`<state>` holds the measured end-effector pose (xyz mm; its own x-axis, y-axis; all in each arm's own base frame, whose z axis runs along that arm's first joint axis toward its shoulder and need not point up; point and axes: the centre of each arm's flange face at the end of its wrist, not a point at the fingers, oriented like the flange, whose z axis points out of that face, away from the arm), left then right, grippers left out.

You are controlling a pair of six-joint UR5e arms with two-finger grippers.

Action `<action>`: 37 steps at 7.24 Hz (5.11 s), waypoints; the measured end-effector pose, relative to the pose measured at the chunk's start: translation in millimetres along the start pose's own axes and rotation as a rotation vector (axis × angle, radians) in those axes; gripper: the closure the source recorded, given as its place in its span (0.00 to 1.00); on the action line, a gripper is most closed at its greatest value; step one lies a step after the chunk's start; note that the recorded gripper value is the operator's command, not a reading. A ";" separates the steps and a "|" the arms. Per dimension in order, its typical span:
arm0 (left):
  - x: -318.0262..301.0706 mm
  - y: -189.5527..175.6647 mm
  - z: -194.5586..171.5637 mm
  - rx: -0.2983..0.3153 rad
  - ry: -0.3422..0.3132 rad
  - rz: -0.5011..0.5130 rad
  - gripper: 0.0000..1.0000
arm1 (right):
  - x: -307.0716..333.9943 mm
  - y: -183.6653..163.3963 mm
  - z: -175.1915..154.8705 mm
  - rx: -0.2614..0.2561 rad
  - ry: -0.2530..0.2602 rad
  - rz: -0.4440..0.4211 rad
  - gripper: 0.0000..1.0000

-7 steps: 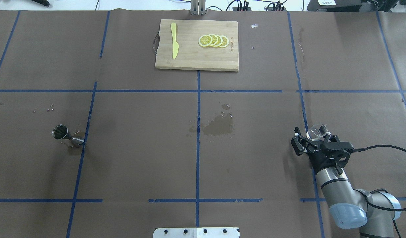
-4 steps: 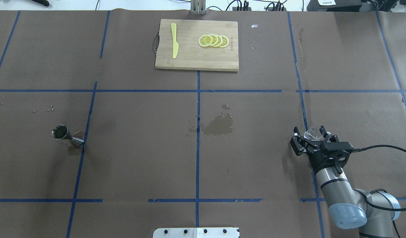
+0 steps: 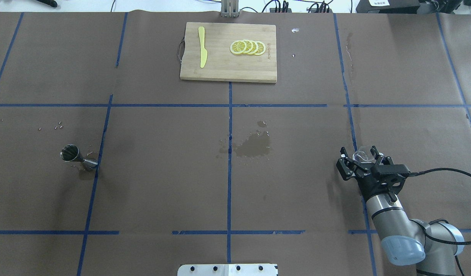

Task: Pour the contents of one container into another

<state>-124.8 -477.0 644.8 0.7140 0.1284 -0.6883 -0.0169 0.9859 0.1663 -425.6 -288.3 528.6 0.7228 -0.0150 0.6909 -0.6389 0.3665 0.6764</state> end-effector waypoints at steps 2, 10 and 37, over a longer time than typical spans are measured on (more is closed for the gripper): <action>0.0 0.0 0.0 0.000 0.000 0.000 0.00 | 10.3 -14.5 8.8 0.016 0.021 -0.006 0.00; 3.8 -1.2 -2.9 0.007 0.010 0.006 0.00 | 58.2 -183.0 89.5 -0.365 -0.021 -0.060 0.00; 8.5 0.3 5.7 -0.010 0.028 0.009 0.00 | 432.0 -294.3 24.6 -1.216 -0.052 -0.109 0.00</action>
<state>-114.7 -476.2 643.0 0.6937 0.1403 -0.7065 -0.0308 0.9857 0.1655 68.2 -425.5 634.4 0.7278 -0.1267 0.6740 0.1068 0.9917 0.0711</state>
